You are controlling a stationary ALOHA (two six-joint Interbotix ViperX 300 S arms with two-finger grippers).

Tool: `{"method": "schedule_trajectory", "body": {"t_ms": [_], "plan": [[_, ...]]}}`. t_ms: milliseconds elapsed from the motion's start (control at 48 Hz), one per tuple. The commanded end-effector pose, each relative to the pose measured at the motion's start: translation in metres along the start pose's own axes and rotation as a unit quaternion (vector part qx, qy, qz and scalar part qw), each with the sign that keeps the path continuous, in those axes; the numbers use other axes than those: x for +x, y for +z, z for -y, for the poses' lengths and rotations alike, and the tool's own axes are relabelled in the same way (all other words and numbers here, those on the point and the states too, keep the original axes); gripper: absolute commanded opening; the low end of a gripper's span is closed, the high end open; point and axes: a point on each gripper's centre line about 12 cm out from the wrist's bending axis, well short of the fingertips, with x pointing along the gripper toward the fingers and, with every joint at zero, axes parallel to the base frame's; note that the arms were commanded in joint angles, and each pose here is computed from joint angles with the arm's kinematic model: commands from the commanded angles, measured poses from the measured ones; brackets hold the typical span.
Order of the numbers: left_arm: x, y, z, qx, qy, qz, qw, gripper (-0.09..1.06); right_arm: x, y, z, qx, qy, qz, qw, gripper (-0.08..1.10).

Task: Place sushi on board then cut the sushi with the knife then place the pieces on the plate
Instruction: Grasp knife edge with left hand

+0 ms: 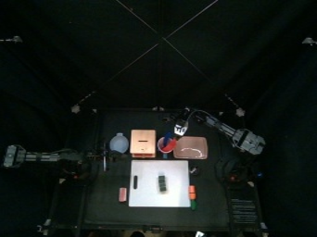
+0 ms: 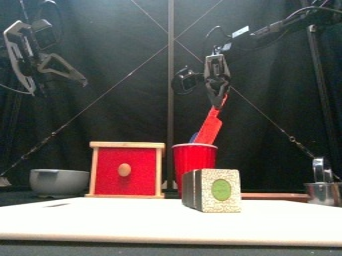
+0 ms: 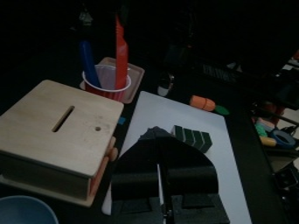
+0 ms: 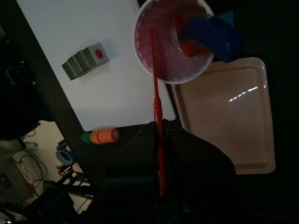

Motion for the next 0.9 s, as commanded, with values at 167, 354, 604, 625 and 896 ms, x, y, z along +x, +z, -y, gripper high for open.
{"method": "schedule_trajectory", "body": {"t_ms": [167,354,604,625,896], "plan": [[0.002,0.01,0.002,-0.001,-0.002,0.012,0.9999,-0.02,-0.049,-0.021,-0.024,-0.024,-0.022,0.06,0.998,0.32],[0.003,0.015,0.004,0.0,-0.004,0.02,0.9998,-0.02,-0.073,-0.035,-0.04,-0.042,-0.032,0.093,0.994,0.32],[0.004,0.031,0.01,0.001,-0.014,0.039,0.9991,-0.02,-0.081,-0.054,-0.073,-0.082,-0.036,0.123,0.988,0.32],[0.005,0.032,0.011,0.001,-0.015,0.04,0.9991,-0.02,-0.08,-0.056,-0.076,-0.085,-0.037,0.128,0.987,0.32],[0.004,0.04,0.02,0.006,-0.034,0.055,0.9979,-0.02,-0.064,-0.084,-0.112,-0.128,-0.033,0.227,0.965,0.32]]}}
